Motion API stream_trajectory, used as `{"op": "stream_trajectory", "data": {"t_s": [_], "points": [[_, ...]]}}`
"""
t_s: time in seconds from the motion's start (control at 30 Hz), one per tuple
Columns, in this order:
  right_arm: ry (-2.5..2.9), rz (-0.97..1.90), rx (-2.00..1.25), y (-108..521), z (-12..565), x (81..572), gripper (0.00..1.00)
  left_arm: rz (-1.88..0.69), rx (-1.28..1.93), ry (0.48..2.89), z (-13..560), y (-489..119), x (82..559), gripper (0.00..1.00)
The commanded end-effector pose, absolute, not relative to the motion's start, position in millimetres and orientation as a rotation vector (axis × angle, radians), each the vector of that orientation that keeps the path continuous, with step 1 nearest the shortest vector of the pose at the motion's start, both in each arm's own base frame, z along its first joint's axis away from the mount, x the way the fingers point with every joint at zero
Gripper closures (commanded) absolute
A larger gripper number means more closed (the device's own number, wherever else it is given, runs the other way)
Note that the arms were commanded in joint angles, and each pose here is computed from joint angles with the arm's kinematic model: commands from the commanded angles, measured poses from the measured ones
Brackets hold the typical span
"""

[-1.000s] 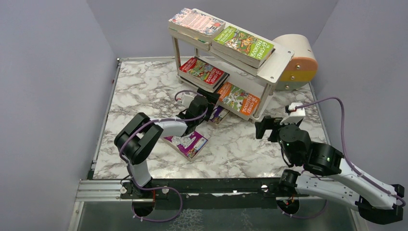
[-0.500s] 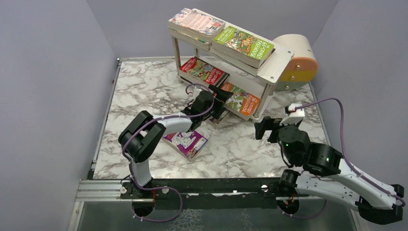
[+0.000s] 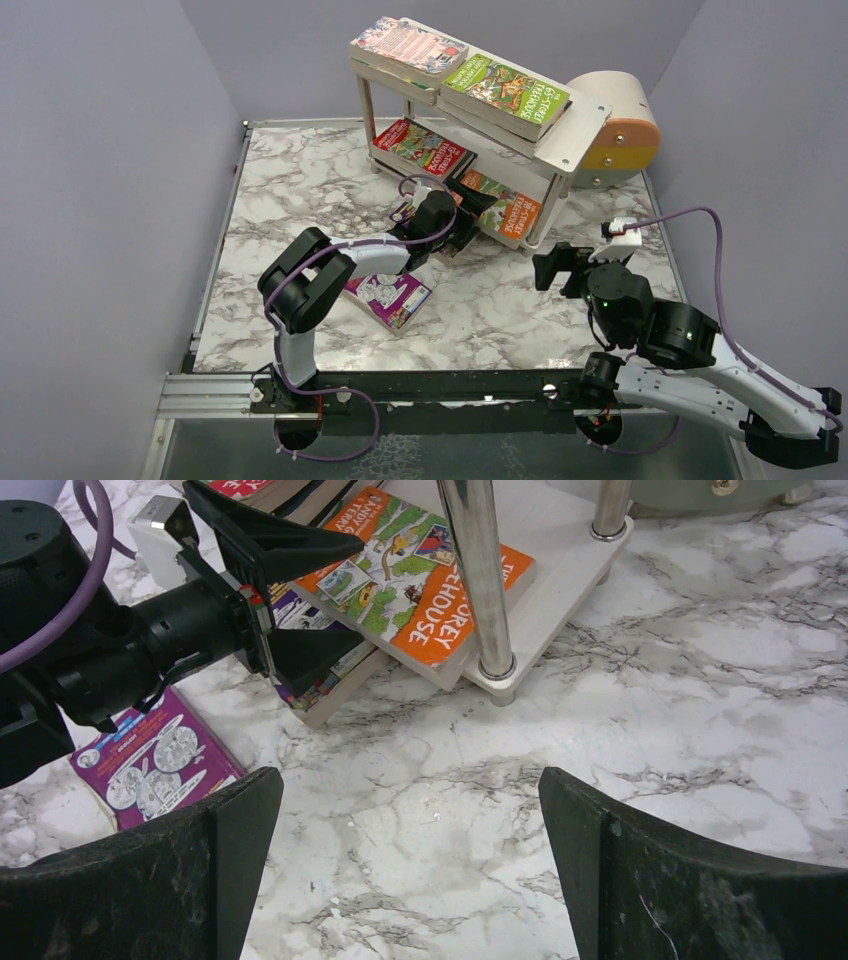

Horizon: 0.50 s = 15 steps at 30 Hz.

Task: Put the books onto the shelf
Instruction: Adjust the book on the shelf.

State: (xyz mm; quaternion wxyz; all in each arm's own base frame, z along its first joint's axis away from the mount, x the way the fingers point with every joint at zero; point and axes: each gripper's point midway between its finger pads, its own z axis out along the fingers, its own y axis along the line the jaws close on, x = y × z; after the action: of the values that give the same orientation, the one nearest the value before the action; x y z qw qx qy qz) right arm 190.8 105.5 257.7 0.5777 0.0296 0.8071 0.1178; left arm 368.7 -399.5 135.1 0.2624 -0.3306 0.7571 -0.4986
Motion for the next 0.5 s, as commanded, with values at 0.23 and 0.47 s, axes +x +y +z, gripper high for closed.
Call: {"op": "stream_trajectory", "data": {"t_s": [0.23,0.47], "points": [[1.895,0.268,0.093,98,253,188,0.02,-1.361,-0.878,1.996,149,-409,381,0.01],[1.896,0.266,0.094,97,253,188,0.02,-1.35,-0.884,1.981,151,-409,385,0.01]]}}
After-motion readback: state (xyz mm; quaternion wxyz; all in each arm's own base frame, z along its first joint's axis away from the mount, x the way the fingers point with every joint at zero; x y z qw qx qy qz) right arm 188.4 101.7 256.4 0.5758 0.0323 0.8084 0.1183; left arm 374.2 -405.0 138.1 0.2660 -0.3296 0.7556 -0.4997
